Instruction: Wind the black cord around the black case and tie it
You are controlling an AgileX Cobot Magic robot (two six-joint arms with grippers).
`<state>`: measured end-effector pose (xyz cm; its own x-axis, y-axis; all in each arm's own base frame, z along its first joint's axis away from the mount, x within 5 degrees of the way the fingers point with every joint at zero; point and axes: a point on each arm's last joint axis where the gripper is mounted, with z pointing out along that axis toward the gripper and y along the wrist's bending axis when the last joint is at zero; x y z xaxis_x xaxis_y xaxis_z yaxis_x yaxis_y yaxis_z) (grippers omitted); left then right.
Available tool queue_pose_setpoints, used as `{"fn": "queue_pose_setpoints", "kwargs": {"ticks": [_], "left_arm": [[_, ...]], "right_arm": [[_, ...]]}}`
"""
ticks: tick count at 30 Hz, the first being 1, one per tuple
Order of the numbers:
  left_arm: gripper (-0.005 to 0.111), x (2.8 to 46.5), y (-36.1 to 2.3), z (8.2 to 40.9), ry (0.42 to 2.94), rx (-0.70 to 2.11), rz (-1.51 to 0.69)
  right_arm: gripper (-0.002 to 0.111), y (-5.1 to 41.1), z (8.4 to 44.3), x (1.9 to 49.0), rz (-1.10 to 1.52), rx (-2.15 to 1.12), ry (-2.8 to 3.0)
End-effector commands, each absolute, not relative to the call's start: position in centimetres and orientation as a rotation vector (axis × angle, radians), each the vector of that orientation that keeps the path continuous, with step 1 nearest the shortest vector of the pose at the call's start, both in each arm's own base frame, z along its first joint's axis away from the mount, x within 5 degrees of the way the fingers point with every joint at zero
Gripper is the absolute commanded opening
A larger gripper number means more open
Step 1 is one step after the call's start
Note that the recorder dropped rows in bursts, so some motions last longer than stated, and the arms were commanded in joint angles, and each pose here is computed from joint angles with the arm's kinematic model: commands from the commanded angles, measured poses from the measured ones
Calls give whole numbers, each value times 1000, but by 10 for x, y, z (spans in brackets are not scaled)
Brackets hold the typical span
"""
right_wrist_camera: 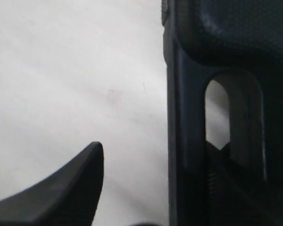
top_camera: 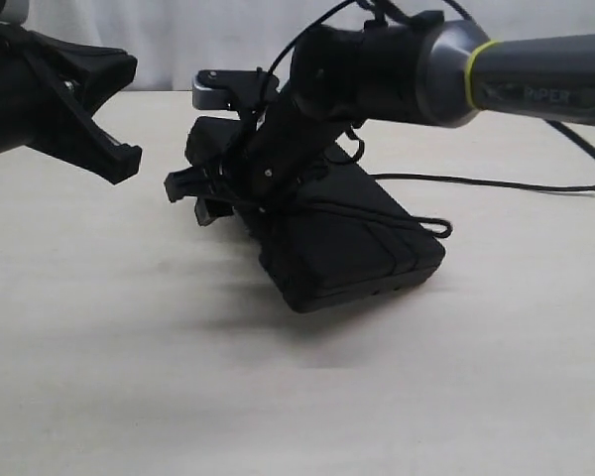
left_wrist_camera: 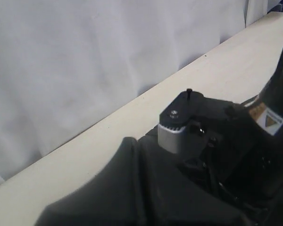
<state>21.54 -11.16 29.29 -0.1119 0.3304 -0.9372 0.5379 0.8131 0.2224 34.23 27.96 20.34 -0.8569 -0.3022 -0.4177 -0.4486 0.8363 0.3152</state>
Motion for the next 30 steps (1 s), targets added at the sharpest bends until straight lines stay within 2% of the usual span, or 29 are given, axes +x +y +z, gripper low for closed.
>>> {"fn": "queue_pose_setpoints", "kwargs": {"ticks": [1,6,10,15,21,23,29,30], "left_arm": [[0,214,-110,293,1724,674,-200],[0,214,-109,291,1745,676,-188],[0,216,-109,283,1788,717,-142],[0,232,-120,252,1834,856,-108],[0,248,-134,215,1869,979,-141],[0,250,-136,209,1874,986,-156],[0,251,-138,208,1855,986,-176],[0,251,-138,208,1859,984,-176]], "right_arm": [[54,280,241,342,595,-618,2621],[54,272,236,348,482,-612,2635],[54,232,259,362,418,-508,2703],[54,149,255,384,146,-332,2863],[52,75,223,397,86,-81,2903],[45,57,209,396,73,-51,2900],[4,49,175,387,61,-114,2860],[4,53,172,386,63,-145,2840]]}}
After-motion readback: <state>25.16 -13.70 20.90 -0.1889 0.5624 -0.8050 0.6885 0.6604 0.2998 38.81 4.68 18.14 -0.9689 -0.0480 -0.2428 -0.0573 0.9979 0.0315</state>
